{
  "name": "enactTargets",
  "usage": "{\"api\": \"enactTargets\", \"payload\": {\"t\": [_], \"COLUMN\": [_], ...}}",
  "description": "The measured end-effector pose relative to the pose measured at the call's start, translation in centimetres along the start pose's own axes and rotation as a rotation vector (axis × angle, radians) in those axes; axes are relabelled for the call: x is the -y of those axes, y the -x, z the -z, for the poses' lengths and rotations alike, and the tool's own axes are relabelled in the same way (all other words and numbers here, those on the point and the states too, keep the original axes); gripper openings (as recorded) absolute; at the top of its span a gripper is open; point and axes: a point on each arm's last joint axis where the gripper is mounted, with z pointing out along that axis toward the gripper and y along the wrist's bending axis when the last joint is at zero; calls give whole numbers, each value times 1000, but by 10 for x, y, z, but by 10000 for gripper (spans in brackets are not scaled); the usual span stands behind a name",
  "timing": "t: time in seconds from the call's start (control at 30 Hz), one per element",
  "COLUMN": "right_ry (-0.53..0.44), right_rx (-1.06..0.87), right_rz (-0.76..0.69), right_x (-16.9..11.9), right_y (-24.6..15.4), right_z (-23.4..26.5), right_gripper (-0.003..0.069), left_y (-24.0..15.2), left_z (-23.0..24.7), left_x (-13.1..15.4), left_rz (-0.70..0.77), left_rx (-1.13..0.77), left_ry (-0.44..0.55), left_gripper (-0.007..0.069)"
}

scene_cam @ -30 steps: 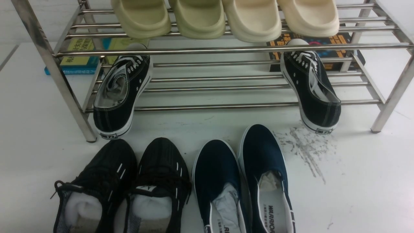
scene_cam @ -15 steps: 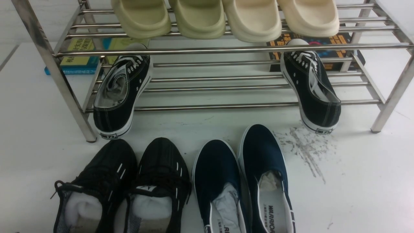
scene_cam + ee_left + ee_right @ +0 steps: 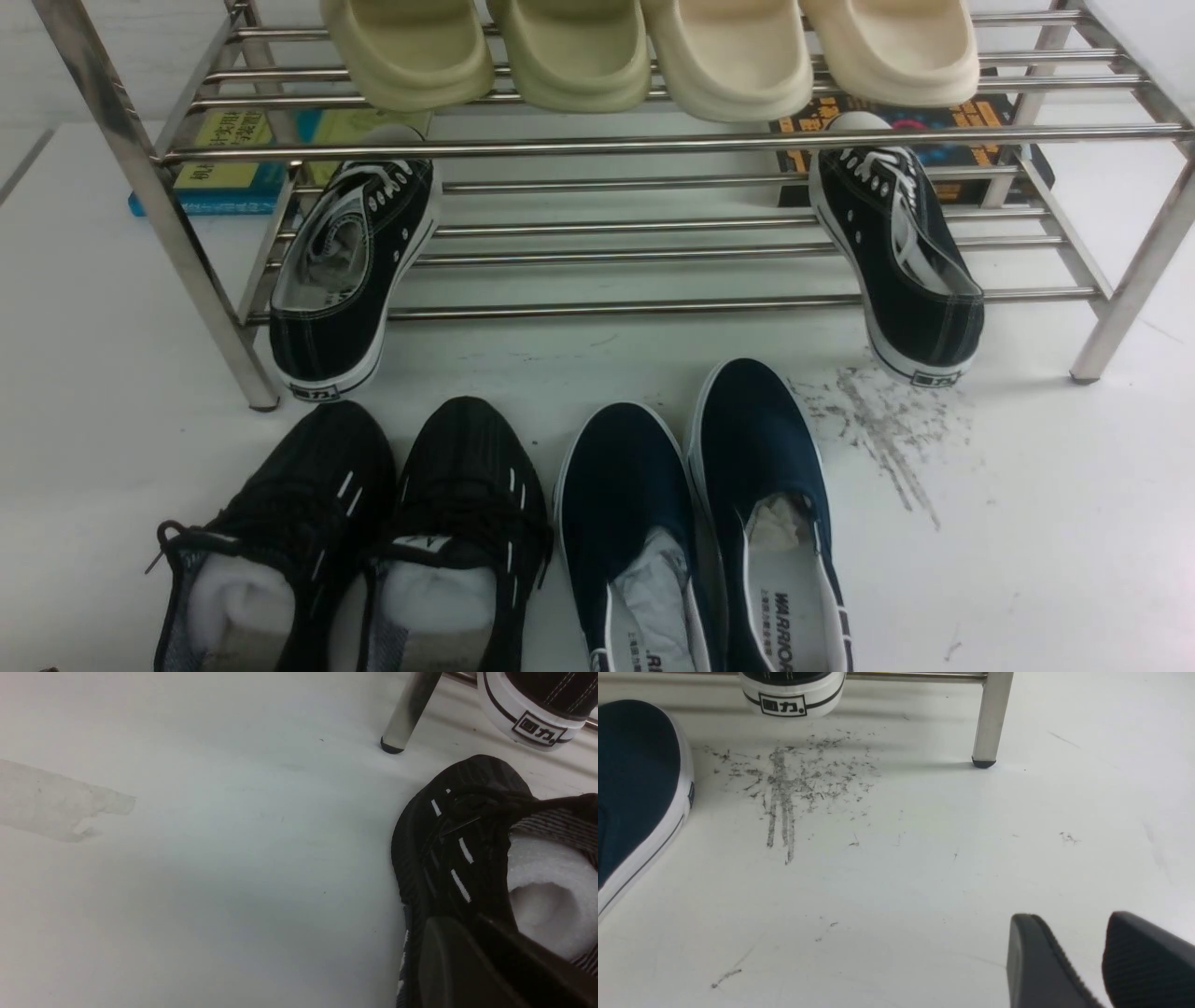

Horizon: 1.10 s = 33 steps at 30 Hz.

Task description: Take the shoes off the shelf with your hand on the white table.

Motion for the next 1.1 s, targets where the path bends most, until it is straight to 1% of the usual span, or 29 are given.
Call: {"api": "enactTargets", "payload": {"t": [1.1], "right_ry": [0], "right_rx": [0], "right_rz": [0], "right_x": [0], "right_y": [0], "right_z": [0], "right_gripper": [240], "left_y": [0], "left_z": [0], "left_x": [0], "left_rz": [0], "left_rx": [0], "left_ry": [0], "left_gripper": [118]}}
